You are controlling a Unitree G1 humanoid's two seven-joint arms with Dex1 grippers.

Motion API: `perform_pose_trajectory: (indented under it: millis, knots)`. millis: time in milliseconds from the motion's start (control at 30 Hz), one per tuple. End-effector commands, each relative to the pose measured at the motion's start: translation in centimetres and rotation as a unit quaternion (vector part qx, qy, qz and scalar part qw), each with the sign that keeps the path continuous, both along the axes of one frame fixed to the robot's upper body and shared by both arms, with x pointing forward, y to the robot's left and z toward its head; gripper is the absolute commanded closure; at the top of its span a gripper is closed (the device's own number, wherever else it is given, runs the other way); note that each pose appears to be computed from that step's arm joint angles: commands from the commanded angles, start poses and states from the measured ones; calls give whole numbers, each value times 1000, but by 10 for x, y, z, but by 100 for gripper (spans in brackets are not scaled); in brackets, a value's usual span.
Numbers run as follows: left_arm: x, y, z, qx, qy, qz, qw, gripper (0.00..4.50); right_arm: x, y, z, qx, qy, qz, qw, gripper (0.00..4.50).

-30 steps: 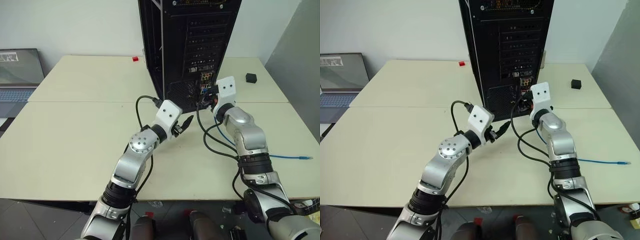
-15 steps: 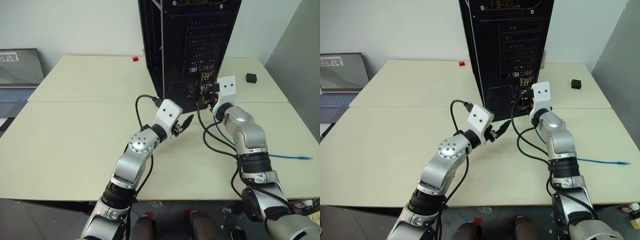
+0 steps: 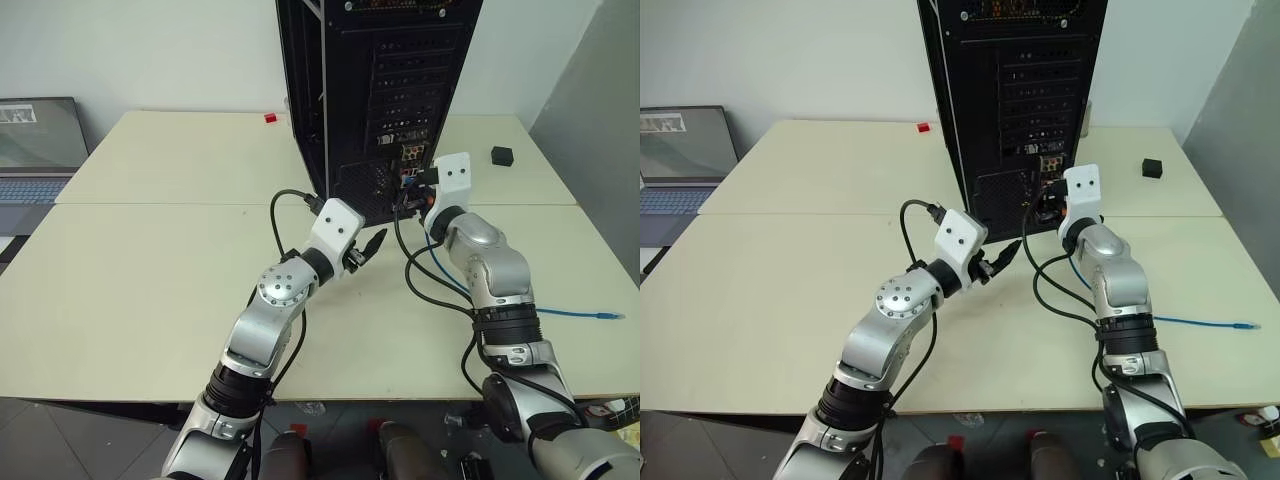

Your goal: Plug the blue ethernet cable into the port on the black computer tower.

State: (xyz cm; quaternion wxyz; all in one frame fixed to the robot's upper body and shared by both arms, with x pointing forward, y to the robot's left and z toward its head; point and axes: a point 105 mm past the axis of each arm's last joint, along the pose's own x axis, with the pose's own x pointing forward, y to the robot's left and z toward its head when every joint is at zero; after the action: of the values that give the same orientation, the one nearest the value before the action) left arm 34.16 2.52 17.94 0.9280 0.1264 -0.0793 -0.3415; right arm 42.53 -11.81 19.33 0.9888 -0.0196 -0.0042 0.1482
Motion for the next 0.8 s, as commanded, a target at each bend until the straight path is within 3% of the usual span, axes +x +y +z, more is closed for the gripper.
perform_pose_trajectory:
  millis: [33, 800]
  knots:
    - [-4, -1, 13, -8, -25, -2, 1000, 141, 0, -1, 26, 23, -33, -3, 999, 449]
    - [-3, 1, 13, -5, -26, -2, 1000, 141, -1, 13, 28, 17, -27, 22, 999, 449]
